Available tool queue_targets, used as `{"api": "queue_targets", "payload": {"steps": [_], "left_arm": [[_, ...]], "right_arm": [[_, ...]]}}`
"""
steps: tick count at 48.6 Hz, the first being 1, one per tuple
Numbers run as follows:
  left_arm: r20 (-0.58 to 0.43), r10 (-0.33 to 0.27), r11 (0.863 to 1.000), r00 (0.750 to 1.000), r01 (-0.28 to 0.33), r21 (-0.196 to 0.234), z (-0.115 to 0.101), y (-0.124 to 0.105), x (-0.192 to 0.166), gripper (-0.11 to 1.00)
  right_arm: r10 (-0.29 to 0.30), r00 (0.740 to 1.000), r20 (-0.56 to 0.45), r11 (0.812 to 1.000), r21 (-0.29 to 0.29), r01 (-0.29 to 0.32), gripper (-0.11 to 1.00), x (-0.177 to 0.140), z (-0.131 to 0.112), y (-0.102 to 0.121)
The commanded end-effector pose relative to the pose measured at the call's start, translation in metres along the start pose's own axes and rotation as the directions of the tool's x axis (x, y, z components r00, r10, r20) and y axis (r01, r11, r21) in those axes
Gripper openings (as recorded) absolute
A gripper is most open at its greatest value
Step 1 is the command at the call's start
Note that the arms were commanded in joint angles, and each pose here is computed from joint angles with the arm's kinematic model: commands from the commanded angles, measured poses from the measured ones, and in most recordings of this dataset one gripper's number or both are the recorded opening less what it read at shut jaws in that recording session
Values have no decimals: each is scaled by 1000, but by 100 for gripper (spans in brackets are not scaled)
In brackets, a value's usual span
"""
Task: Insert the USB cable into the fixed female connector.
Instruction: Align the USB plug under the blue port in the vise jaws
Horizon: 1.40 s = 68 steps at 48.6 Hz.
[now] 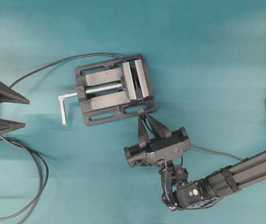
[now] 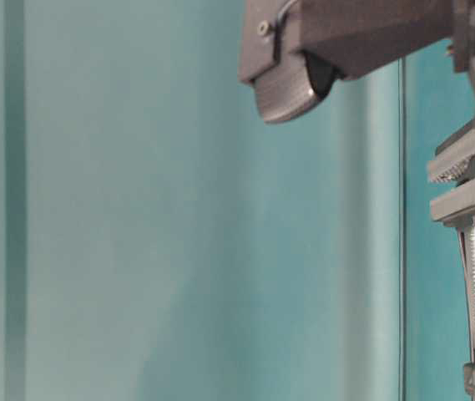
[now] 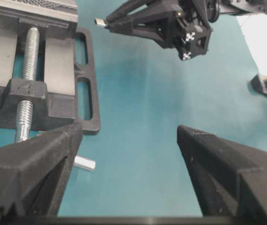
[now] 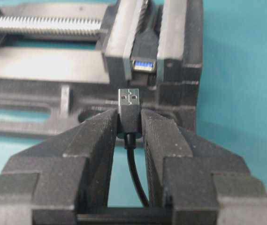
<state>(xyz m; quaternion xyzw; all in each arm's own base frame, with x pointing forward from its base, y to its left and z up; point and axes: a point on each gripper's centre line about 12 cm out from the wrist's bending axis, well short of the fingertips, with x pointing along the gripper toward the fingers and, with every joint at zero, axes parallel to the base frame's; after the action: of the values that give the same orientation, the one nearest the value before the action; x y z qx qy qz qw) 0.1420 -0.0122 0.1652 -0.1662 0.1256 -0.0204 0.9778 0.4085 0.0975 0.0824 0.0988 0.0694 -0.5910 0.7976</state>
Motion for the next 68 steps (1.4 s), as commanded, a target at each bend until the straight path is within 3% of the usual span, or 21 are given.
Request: {"api": "queue_targets", "payload": {"steps": [1, 18, 68], "left_arm": [[1, -2, 1000, 1000, 2, 19, 3, -2, 1, 100], [-2, -1, 1000, 1000, 1, 19, 2, -1, 1, 100], [-10, 0, 1000, 1000, 0, 21, 0, -1, 1, 100]], "right_arm": [[-11, 1000, 3, 999, 40, 11, 22, 0, 14, 5], [-41, 999, -5, 998, 45, 42, 22, 8, 13, 3], [-58, 998, -16, 997, 49, 59, 22, 20, 10, 4]]}}
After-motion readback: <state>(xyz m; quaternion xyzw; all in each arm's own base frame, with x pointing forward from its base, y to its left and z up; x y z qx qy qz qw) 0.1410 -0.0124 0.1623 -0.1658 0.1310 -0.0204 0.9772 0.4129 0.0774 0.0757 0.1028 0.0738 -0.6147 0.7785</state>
